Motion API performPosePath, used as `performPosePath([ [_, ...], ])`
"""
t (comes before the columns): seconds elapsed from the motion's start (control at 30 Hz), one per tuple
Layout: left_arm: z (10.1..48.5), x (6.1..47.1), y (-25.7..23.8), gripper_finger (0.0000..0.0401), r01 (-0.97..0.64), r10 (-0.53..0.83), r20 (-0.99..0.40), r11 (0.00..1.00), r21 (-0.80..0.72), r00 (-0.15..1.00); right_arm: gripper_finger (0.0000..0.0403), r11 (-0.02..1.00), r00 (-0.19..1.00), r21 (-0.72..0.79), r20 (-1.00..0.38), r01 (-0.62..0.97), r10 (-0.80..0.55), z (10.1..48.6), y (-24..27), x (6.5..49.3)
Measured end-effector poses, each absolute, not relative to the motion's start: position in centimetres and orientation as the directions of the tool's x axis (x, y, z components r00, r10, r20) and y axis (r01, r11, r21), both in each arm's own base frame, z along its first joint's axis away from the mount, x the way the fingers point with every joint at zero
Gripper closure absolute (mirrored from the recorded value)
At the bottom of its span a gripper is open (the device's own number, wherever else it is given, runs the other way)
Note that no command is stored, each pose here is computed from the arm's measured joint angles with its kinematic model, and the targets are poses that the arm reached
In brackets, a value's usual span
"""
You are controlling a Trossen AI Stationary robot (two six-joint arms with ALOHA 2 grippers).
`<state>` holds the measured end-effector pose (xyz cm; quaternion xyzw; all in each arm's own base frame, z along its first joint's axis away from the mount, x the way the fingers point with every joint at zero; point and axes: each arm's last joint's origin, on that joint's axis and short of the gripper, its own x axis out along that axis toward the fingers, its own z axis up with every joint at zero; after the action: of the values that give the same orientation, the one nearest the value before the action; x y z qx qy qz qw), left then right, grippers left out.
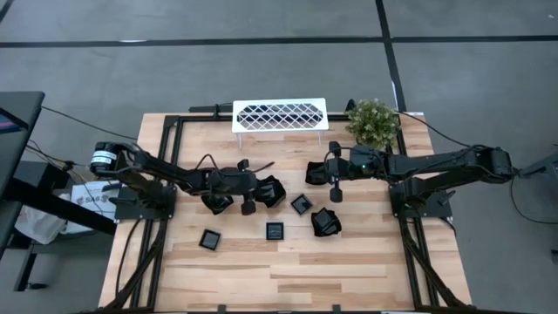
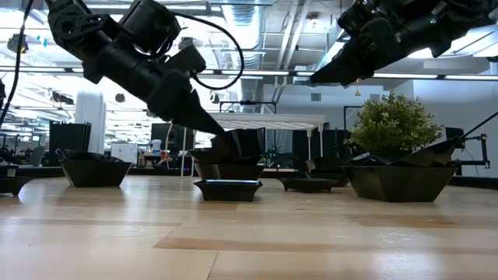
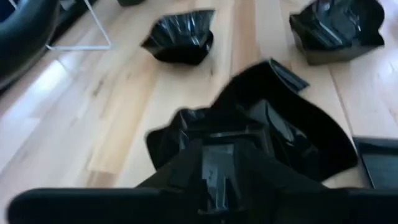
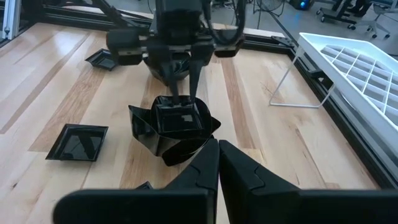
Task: Pick & Place Mini shaped plates
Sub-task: Put the black square plate on the shelf
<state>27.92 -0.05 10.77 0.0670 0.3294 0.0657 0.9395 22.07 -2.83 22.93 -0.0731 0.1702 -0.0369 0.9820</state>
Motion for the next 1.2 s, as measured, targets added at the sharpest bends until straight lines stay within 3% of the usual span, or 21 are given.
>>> performPosePath([
  [0.3, 9.8, 27.9, 0.5, 0.0265, -0.105, 0.196, -0.636, 0.978, 0.178, 0.746, 0.0397, 0.987, 0.939, -0.156, -0.329, 0.047, -0.097, 22.9, -2.8, 22.1],
  [1.0, 8.4, 27.9, 0.5, 0.0278, -0.072, 0.167, -0.676, 0.984, 0.165, 0.717, 0.0397, 0.987, 0.939, -0.156, -0.328, 0.048, -0.097, 22.9, -2.8, 22.1],
  [1.2, 8.6, 28.0, 0.5, 0.0311, -0.036, 0.166, -0.665, 0.978, 0.205, 0.728, 0.0397, 0.987, 0.94, -0.156, -0.328, 0.048, -0.097, 22.9, -2.8, 22.1],
])
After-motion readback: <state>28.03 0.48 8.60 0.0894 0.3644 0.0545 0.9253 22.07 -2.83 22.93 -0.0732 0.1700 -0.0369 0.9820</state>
